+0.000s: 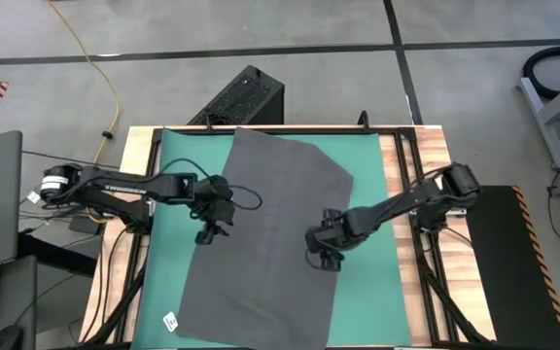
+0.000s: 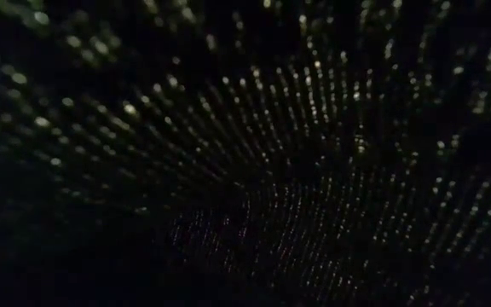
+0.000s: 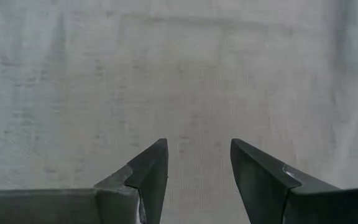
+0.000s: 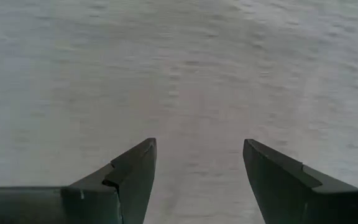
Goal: Roll towel into tight, uniform cylinder
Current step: Roll the gray towel
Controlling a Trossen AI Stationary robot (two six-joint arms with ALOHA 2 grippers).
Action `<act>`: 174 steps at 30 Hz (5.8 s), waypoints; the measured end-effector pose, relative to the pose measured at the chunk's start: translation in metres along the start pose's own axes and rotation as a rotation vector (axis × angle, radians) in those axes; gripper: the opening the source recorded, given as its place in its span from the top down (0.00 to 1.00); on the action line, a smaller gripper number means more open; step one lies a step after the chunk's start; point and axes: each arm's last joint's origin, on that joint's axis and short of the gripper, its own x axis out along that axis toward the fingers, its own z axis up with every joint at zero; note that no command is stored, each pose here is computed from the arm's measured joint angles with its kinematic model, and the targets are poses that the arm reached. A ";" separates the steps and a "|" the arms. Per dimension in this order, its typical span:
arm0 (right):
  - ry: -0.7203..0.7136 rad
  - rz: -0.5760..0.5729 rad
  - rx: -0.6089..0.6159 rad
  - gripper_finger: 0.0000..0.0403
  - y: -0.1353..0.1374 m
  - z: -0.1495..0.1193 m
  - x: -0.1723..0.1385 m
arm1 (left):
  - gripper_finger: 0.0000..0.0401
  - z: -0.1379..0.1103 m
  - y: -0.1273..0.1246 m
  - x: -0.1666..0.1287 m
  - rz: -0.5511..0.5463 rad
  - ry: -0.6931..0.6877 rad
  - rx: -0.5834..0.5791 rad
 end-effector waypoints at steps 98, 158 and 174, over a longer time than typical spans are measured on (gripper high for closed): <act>-0.450 -0.778 0.400 0.98 -0.201 0.040 -0.248 | 1.00 0.102 0.082 -0.205 1.273 -0.157 0.169; -0.243 0.124 0.480 0.67 0.113 -0.017 -0.039 | 0.67 0.005 -0.104 0.000 0.017 0.128 -0.095; -0.434 0.050 0.450 0.49 0.084 0.042 -0.076 | 0.70 0.033 -0.087 -0.092 0.510 -0.437 -0.185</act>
